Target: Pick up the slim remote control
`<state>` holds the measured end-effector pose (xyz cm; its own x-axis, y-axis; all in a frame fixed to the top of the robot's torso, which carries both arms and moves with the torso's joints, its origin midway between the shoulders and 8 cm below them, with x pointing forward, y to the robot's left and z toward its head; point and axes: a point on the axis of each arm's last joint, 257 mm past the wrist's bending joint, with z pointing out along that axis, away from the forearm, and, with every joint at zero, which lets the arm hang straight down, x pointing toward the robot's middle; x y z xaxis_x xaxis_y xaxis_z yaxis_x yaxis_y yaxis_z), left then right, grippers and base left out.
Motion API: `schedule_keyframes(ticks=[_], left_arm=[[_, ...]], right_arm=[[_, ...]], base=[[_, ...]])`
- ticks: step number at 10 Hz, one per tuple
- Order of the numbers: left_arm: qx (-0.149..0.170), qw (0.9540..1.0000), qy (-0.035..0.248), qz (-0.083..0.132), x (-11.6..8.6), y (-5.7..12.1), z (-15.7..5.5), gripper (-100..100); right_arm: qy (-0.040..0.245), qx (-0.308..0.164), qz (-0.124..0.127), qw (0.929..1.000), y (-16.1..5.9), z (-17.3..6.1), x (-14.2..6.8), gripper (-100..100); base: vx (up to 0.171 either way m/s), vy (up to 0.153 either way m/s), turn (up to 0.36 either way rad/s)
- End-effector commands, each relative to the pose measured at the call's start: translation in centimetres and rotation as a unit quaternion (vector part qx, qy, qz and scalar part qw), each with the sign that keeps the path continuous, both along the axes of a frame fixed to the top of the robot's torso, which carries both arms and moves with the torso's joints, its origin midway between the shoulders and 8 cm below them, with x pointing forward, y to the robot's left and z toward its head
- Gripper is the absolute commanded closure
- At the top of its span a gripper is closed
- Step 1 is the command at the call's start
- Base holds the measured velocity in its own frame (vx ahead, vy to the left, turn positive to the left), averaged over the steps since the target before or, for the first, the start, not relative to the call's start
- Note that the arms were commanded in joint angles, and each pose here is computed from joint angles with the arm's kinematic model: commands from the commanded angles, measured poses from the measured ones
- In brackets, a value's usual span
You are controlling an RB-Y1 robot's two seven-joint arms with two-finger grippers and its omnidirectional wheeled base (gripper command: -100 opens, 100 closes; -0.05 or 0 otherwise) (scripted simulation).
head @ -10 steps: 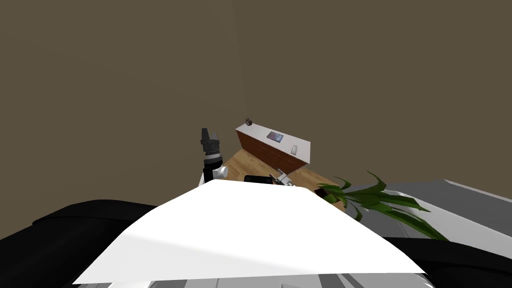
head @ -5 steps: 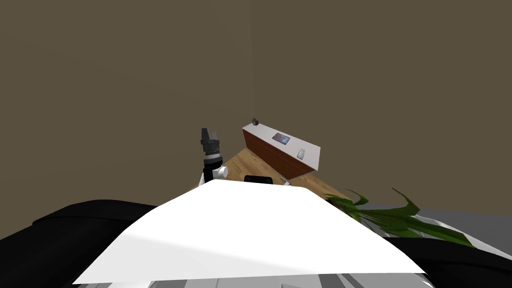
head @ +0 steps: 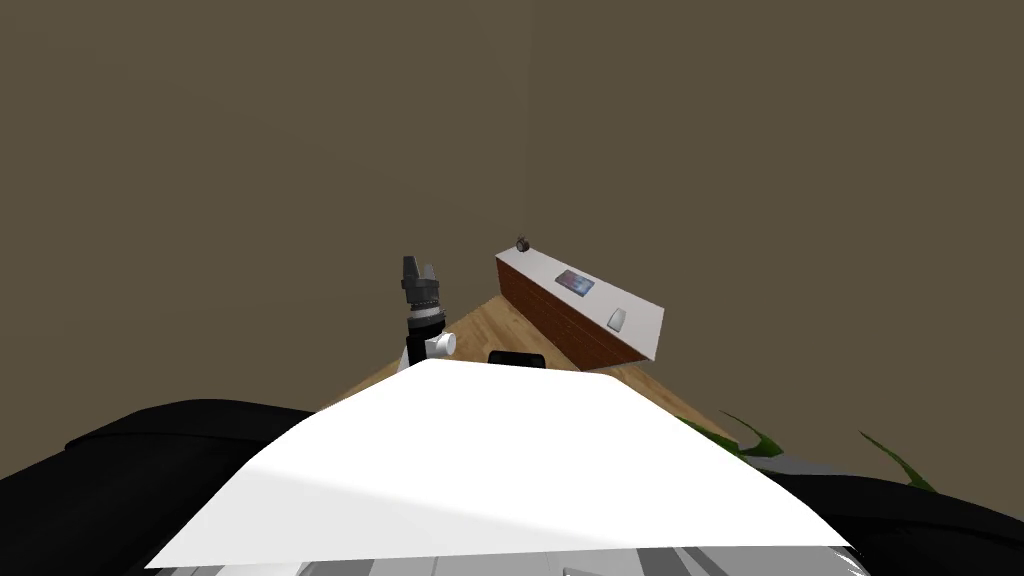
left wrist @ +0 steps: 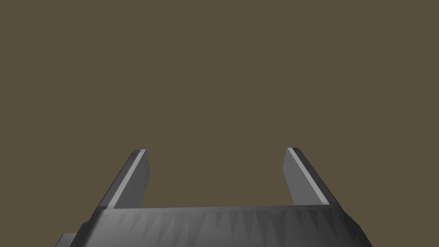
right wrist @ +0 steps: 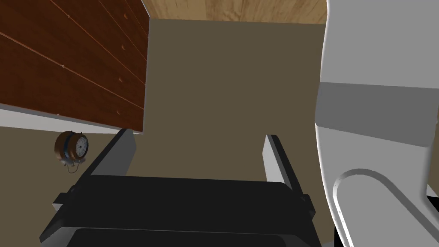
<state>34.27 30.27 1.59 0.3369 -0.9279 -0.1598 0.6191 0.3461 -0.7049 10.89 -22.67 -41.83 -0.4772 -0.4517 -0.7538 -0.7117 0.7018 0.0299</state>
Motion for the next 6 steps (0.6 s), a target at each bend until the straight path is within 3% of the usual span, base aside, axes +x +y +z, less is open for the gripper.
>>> schedule_keyframes(ticks=[1, 2, 3, 4, 6], left_arm=[[0.0, 1.0, 0.0, 0.0, 0.0, 0.0, 0.0, 0], [0.0, 1.0, 0.0, 0.0, 0.0, 0.0, 0.0, 0], [0.0, 1.0, 0.0, 0.0, 0.0, 0.0, 0.0, 0], [0.0, 1.0, 0.0, 0.0, 0.0, 0.0, 0.0, 0], [0.0, 1.0, 0.0, 0.0, 0.0, 0.0, 0.0, 0]], right_arm=[[0.012, -0.048, 0.035, 0.9981, -2.3, -1.3, -2.5, -100], [0.014, -0.055, 0.042, 0.9975, -2.9, -1.3, -2.7, -100], [0.025, -0.097, 0.076, 0.9921, -5.1, -2.5, -4.9, -100], [0.026, -0.1, 0.079, 0.9916, -5.4, -2.5, -5.0, -100], [0.051, -0.174, 0.142, 0.9732, -10.5, -4.1, -9.1, -100]], base=[[0.052, -0.018, 0.309], [0.048, -0.028, 0.179], [0.08, -0.024, 0.327], [0.064, -0.029, 0.175], [0.091, -0.051, 0.39]])
